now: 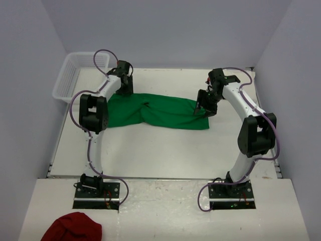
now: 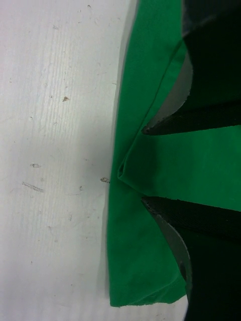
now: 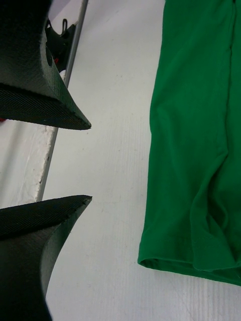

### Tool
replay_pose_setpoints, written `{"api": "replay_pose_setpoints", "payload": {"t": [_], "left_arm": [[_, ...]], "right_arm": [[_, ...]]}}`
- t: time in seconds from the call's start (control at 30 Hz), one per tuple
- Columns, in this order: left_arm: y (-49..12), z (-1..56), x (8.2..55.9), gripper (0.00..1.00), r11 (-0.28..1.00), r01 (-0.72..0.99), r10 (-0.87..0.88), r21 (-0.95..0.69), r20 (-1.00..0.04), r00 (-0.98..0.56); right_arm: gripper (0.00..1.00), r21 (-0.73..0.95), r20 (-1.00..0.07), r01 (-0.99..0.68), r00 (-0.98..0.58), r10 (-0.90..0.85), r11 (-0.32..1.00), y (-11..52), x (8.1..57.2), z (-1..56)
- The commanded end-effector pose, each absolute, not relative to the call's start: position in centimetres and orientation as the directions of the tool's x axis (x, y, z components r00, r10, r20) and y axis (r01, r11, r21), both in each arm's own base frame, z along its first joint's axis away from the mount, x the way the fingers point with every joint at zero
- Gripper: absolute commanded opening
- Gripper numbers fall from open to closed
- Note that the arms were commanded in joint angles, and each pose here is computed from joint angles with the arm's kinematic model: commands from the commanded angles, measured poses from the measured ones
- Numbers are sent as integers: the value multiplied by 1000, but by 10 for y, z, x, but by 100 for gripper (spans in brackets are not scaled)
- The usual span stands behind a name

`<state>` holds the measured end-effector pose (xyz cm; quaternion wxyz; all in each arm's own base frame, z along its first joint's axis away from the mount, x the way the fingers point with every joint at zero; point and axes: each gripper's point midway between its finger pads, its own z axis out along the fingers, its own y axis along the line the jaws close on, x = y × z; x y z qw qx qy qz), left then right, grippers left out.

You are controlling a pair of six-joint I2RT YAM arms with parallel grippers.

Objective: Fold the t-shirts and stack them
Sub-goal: Fold the other side of the tshirt into a rectangle

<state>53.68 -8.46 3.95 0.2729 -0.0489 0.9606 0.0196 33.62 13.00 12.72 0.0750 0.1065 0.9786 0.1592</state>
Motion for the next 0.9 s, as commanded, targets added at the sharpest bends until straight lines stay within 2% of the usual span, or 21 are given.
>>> {"api": "replay_pose_setpoints", "payload": {"t": [0.0, 0.2, 0.67, 0.8, 0.87], "left_arm": [[-87, 58, 544, 53, 997, -83, -69, -2, -566, -821], [-84, 44, 542, 50, 996, -84, -59, 21, -548, -835], [-86, 15, 534, 49, 997, -73, -56, 15, -494, -868], [-86, 11, 532, 44, 996, -84, -66, 15, -487, -871], [-83, 10, 530, 36, 995, -93, -69, 26, -487, -871]], "right_arm": [[57, 361, -141, 159, -965, 223, 919, 134, 333, 142], [56, 367, -150, 156, -963, 224, 917, 134, 333, 148], [57, 366, -154, 153, -963, 222, 918, 134, 331, 151], [57, 367, -148, 154, -964, 221, 917, 135, 330, 151], [56, 366, -144, 156, -965, 221, 918, 134, 329, 149]]}}
